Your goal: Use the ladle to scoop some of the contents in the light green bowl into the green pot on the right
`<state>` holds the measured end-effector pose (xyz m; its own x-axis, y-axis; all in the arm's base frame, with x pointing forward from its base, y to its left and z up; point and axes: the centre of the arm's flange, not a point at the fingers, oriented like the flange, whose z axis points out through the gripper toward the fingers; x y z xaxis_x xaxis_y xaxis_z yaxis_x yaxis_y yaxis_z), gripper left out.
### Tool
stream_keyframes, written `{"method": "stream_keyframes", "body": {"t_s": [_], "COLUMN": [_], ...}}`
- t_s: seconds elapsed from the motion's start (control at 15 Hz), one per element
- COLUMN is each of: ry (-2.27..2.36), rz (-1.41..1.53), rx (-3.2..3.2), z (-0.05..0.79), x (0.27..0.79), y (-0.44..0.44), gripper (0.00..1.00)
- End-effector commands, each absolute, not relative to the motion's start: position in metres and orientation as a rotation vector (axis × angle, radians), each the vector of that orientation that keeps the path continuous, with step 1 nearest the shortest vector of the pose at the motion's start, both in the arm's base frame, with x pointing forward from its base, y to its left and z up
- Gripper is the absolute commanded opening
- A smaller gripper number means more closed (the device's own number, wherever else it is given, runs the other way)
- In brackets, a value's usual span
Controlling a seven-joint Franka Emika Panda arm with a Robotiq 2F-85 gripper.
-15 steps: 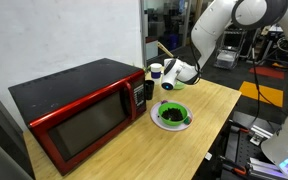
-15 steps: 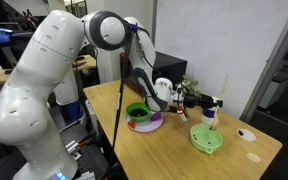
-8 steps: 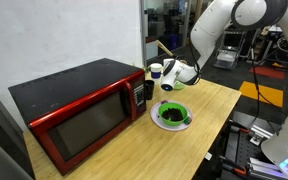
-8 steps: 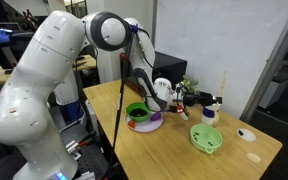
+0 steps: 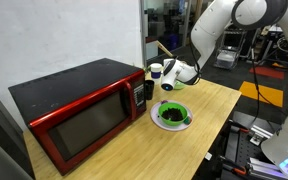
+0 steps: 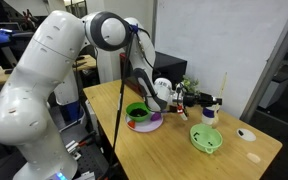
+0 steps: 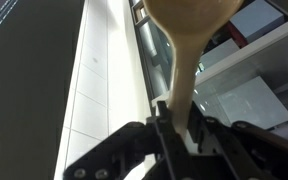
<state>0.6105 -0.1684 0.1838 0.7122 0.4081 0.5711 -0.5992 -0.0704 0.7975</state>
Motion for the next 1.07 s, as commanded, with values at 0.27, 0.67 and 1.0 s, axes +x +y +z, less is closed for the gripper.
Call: {"method": "stream_keyframes", "body": {"t_s": [0.27,0.67,1.0], "ry": [-0.223,-0.293,-0.276], "rz": [0.73,0.632,0.505], "rx": [1.717,1.935,2.201], "z": [0.208,0.245,0.285], "x": [0.606,0.607,0.605], "y": [-0.191,-0.203,-0.21], "gripper": [0.06,0.06,0.06]}}
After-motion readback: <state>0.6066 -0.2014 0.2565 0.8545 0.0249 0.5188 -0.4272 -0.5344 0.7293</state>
